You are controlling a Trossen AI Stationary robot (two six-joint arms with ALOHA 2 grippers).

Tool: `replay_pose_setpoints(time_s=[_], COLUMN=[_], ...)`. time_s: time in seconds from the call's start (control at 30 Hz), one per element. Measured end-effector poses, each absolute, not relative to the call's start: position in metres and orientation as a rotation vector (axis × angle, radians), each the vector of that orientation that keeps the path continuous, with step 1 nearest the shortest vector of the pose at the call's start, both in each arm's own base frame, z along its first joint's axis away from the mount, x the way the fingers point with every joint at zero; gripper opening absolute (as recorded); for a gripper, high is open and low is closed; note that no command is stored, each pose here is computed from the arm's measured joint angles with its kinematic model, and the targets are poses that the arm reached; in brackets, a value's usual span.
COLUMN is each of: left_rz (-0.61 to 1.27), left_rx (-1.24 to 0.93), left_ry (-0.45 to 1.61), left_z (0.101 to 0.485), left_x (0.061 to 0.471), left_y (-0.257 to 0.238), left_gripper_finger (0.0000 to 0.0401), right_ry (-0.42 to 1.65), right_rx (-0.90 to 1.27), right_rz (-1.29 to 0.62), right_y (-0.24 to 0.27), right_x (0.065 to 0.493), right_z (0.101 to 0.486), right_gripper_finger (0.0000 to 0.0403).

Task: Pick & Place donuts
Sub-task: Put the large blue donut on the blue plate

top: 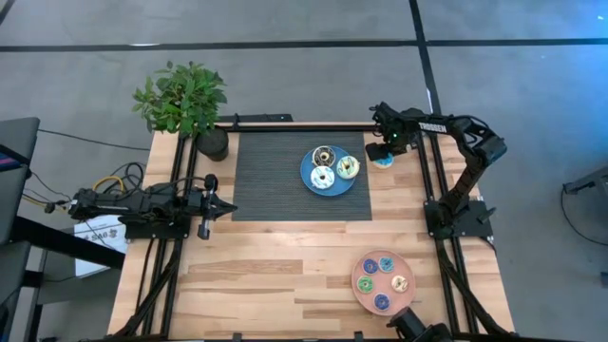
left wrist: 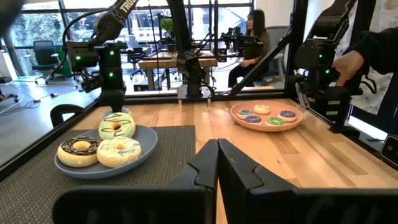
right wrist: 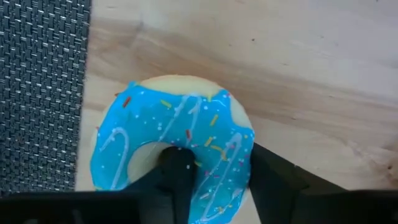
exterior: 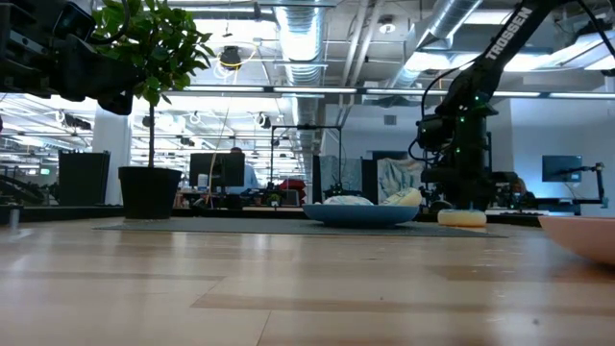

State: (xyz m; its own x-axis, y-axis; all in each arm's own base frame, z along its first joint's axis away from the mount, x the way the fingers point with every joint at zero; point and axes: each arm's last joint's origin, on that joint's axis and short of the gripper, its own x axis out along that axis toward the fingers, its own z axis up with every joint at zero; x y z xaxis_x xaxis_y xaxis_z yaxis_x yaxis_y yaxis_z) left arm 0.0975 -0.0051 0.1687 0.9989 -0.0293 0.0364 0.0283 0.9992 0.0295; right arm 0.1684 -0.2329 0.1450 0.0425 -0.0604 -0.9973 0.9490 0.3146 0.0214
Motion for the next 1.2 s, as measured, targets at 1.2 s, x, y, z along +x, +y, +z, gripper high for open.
replay_pose_setpoints(time_s=[1.2], left_rz=[-0.029], left_rx=[0.029], left_ry=[-0.037], left_z=[0.169], left_x=[0.097], left_y=[-0.005], left_gripper_finger=[0.0], right_ry=[1.155], right_rx=[0.842], right_rz=[-0.881], right_y=[-0.174], right_x=[0.22], right_z=[0.181], right_gripper_finger=[0.0097])
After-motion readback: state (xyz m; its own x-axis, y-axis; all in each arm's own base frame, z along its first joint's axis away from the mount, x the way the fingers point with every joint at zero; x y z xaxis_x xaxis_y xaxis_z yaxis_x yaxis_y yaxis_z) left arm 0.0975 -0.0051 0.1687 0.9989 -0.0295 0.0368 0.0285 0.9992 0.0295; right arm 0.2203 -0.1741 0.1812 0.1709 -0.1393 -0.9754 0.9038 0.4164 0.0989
